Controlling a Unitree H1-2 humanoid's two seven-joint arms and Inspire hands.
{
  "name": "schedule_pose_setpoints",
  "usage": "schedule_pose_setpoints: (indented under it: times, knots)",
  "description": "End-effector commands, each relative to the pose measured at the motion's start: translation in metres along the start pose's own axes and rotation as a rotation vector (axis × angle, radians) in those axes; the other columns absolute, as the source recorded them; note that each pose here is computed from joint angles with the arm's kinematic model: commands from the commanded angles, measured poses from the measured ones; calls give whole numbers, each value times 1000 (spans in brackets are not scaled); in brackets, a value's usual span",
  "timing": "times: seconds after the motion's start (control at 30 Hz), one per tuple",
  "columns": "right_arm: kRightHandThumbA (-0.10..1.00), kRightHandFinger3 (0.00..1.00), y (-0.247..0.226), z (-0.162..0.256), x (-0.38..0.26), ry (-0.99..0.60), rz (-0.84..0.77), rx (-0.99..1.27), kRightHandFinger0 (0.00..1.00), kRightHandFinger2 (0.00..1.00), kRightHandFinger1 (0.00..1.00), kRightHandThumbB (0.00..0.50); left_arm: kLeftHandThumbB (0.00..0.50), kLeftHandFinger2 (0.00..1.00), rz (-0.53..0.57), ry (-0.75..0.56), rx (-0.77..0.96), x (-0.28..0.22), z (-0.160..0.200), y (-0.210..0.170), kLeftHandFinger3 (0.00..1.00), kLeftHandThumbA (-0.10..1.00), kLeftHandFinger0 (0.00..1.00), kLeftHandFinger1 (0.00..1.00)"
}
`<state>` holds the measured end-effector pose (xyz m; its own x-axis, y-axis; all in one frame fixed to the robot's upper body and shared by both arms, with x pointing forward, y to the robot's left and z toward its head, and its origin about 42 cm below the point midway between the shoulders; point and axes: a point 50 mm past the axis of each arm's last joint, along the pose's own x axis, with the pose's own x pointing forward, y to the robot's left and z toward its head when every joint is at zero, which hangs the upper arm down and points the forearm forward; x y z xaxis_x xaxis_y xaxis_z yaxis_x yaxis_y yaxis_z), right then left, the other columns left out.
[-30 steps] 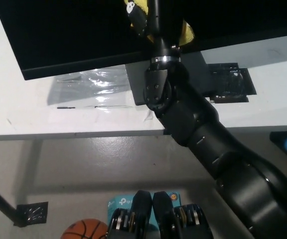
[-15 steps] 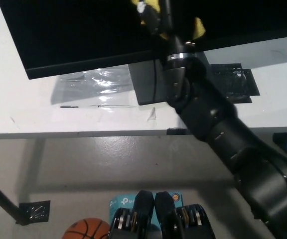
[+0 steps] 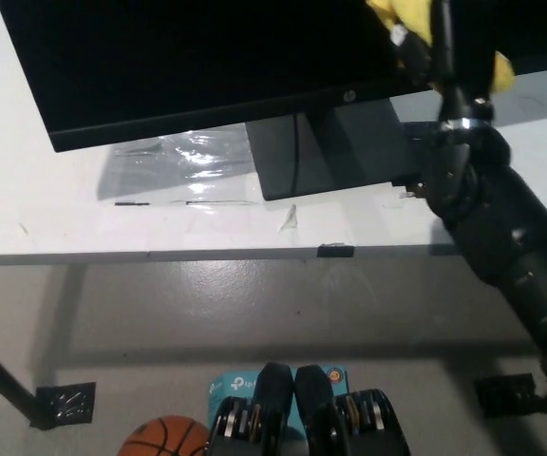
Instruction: The robot uses its right hand to pick up the cloth kept in the middle of the desk and use it to wipe the monitor in the middle of the desk by swiping its screen twice
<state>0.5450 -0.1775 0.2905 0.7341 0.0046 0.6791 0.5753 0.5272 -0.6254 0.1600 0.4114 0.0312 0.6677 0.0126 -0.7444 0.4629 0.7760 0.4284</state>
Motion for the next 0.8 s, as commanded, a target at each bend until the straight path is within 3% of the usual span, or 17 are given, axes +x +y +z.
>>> schedule_pose_setpoints:
  times: [0.0, 0.07, 0.17, 0.23, 0.27, 0.3, 0.43, 0.63, 0.77]
  knots:
    - [-100, 673, -19, 0, 20, -20, -45, -13, 0, 45, 0, 0, 49, 861, 7, 4, 4, -7, -3, 5, 1000, 44, 783, 793]
    - [-100, 664, -20, -3, 19, -17, -45, -20, 0, 1, 0, 0, 52, 811, 5, -7, 0, -4, -5, 4, 1000, 24, 705, 731]
    - [-100, 658, -21, -7, 18, -15, -49, -29, 0, 0, 0, 0, 51, 859, 4, -2, 14, -5, -4, 4, 1000, 55, 772, 788]
    - [-100, 648, -21, -8, 16, -9, -50, -27, 0, 0, 0, 0, 48, 853, 4, 5, 11, -5, -6, 3, 1000, 50, 762, 778]
    - [-100, 656, -20, -8, 16, -7, -49, -28, 0, 71, 38, 0, 53, 866, 4, 10, 13, -6, -5, 3, 1000, 54, 788, 796]
    - [-100, 679, -20, -9, 15, -2, -47, -30, 0, 73, 4, 0, 54, 874, 5, 16, 18, -6, -4, 2, 1000, 52, 809, 807]
    - [-100, 673, -19, -3, 18, -1, -47, -21, 0, 6, 0, 0, 49, 873, -2, 13, 7, -5, -7, 0, 1000, 44, 798, 804]
    - [-100, 681, -17, 15, 26, -19, -58, 12, 0, 1, 0, 0, 41, 871, -7, 15, 24, -9, -3, 1, 1000, 67, 806, 797]
    - [-100, 668, -13, 34, 33, -41, -60, 59, 0, 0, 0, 5, 46, 915, -12, 17, 30, -8, -1, -1, 1000, 77, 861, 843]
